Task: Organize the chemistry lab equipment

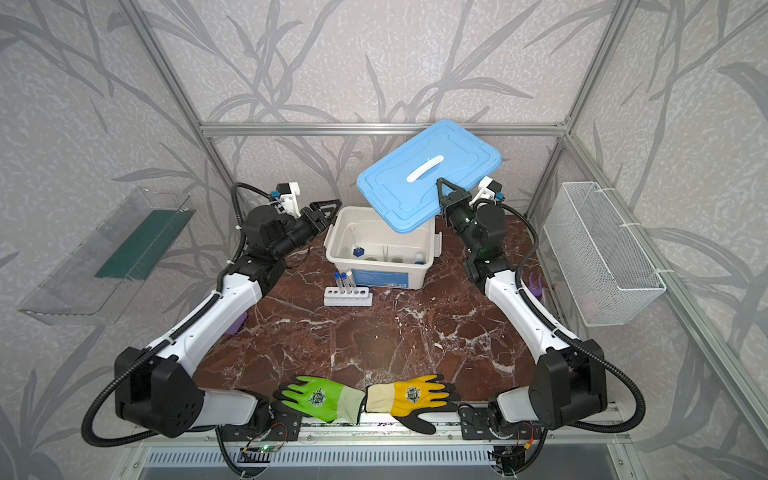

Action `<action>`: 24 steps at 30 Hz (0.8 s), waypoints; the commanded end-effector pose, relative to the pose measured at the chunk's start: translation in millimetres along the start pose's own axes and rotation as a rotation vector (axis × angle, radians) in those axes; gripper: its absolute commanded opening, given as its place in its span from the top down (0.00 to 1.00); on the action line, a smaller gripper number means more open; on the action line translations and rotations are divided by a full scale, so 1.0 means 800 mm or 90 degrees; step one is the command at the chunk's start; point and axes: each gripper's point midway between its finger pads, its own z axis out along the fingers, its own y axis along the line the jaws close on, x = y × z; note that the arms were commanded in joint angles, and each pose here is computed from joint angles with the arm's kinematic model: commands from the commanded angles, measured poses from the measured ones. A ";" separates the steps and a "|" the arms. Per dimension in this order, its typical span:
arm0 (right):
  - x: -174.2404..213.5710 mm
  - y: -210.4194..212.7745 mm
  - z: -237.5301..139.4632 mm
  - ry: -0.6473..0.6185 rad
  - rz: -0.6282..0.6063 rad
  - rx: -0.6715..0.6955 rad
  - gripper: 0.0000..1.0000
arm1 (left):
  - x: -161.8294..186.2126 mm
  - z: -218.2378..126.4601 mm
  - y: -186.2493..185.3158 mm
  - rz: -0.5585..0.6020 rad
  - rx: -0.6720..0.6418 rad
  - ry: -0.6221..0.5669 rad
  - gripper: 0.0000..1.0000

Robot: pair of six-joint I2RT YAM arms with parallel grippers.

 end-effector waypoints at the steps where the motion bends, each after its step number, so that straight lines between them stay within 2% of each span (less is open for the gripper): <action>1: -0.008 0.052 -0.007 -0.037 -0.024 -0.083 0.86 | -0.001 0.005 -0.030 -0.129 0.088 -0.010 0.47; 10: 0.018 0.037 0.002 -0.031 -0.027 -0.064 0.87 | 0.011 0.034 -0.058 -0.166 0.161 0.010 0.44; 18: 0.035 0.026 0.008 -0.018 -0.020 -0.055 0.88 | 0.010 0.048 -0.075 -0.161 0.198 0.012 0.43; 24: 0.047 -0.001 0.003 -0.019 -0.015 -0.029 0.89 | 0.003 0.052 -0.080 -0.156 0.214 0.002 0.49</action>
